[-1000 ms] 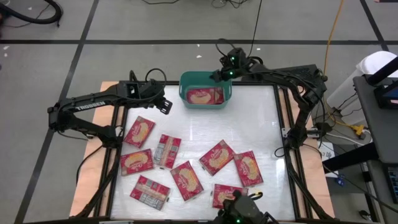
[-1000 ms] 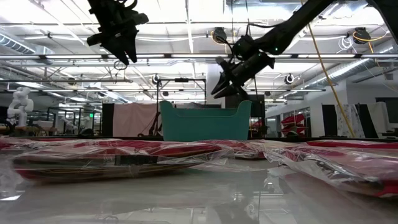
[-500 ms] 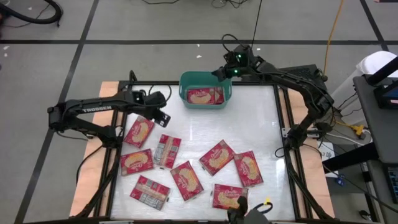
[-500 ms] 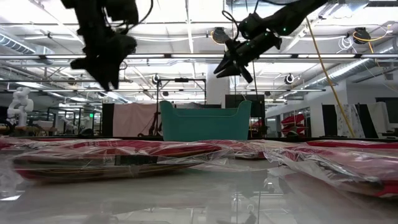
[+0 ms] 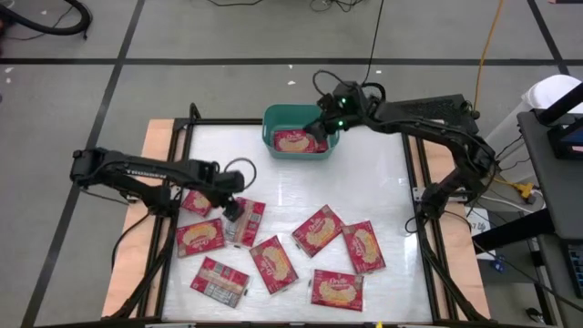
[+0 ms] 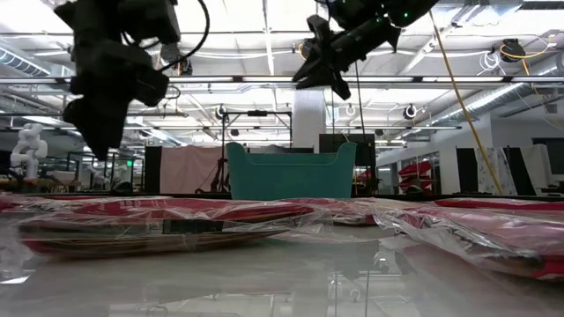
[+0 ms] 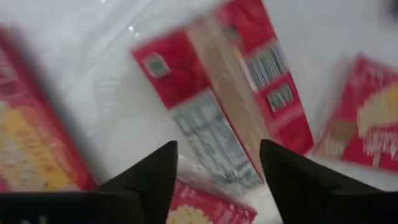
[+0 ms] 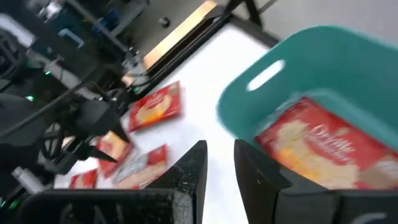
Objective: Sort popcorn bags into baskets
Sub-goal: Put the popcorn bag into the green bin
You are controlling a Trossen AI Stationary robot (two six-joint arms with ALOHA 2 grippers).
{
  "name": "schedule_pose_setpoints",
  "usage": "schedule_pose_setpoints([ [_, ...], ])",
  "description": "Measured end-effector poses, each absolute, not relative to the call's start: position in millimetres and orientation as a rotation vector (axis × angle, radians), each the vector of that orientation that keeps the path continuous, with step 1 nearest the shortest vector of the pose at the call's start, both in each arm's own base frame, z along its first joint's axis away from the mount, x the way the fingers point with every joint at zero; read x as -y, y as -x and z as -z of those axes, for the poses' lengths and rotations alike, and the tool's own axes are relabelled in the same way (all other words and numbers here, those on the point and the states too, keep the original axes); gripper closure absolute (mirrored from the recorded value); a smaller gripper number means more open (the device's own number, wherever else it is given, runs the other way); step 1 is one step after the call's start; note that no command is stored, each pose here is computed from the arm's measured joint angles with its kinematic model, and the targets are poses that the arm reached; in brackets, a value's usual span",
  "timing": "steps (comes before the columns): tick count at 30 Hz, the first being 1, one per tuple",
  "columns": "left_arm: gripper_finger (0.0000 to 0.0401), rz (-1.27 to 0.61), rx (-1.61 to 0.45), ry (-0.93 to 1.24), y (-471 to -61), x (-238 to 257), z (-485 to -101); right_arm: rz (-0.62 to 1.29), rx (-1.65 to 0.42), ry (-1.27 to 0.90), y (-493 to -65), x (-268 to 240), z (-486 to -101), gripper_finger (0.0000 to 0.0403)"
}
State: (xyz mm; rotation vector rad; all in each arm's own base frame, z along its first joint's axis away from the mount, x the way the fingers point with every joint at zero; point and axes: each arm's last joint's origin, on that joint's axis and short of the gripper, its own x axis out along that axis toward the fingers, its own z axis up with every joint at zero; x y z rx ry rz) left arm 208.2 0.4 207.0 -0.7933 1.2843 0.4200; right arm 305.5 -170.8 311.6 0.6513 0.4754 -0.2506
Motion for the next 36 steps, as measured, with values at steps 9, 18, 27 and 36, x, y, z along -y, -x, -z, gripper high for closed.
schedule_pose_setpoints([
  [9, 0.0131, -0.28, -1.215, 0.521, -207.9, 59.2, -209.1, 0.119, -0.527, -0.644, -327.3, 120.5, -312.2, 0.0328],
  [18, 0.013, -0.204, -1.206, 0.238, -200.5, 113.0, -190.2, 0.038, -0.591, -0.651, -338.0, 79.9, -309.7, 0.0328],
  [27, 0.013, -0.208, -1.285, 0.116, -206.7, 138.9, -150.6, -0.012, -0.628, -0.646, -341.3, 58.6, -308.4, 0.0328],
  [36, 0.013, -0.252, -1.298, 0.08, -212.7, 141.7, -134.4, -0.03, -0.697, -0.639, -339.5, 47.5, -303.7, 0.0328],
])
